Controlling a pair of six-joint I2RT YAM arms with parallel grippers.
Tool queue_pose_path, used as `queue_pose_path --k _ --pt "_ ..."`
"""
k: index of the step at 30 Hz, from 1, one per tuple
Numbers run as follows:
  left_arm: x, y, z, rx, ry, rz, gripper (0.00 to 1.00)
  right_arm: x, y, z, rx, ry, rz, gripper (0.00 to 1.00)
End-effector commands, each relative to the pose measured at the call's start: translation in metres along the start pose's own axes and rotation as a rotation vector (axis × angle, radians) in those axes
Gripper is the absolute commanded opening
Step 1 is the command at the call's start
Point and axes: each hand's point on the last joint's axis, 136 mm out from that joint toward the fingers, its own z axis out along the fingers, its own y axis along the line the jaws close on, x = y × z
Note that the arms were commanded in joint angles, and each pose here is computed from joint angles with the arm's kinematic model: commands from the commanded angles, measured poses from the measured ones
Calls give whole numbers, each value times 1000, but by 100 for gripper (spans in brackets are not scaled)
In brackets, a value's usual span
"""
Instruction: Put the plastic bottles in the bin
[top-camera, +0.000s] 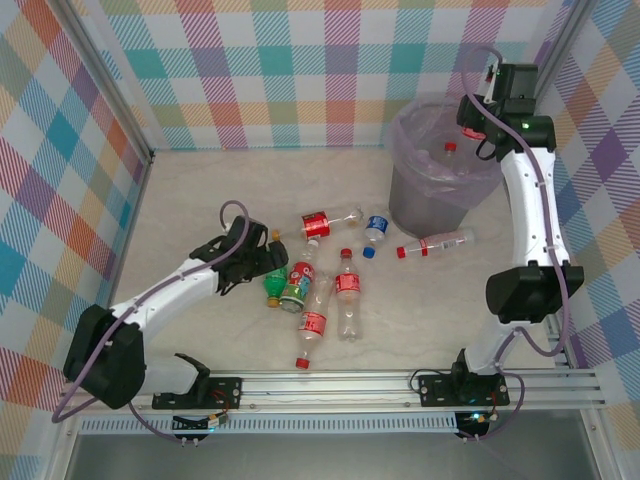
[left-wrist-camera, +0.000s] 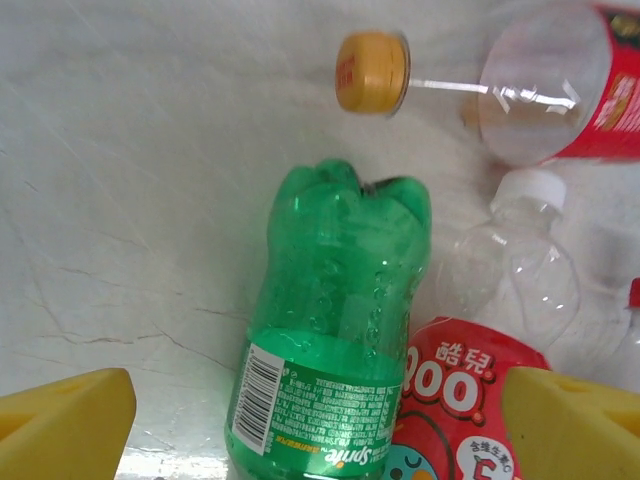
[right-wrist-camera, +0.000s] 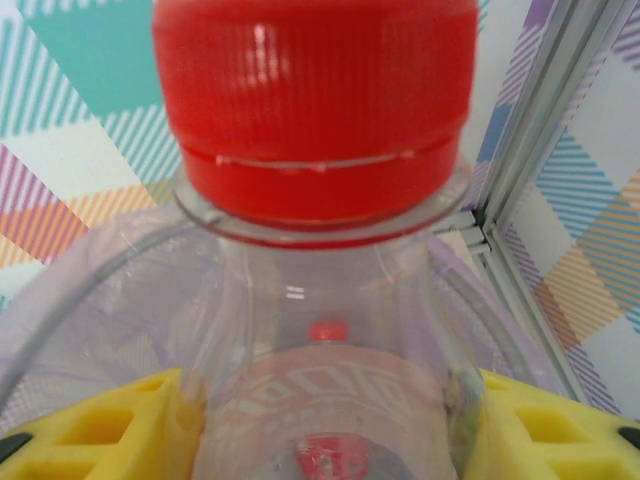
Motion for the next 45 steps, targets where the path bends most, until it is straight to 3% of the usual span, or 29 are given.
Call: queue_pose_path --k 1,15,24,29,36,41,45 --pt "10 -4 12 36 63 21 92 16 1 8 -18 47 -22 44" --pt "7 -22 33 77 96 36 91 91 2 42 -33 240 -28 50" --pt "-7 -29 25 96 44 60 92 84 3 36 -40 242 -44 78" --pt "-16 -36 19 115 17 71 95 67 4 21 -47 218 -57 90" --pt "-36 -32 -10 87 -62 101 99 31 15 -20 -119 137 -19 100" --pt "-55 -26 -47 38 -123 112 100 13 28 -64 -211 65 65 99" --pt "-46 -13 -61 10 -101 119 100 18 41 -91 -287 37 109 99"
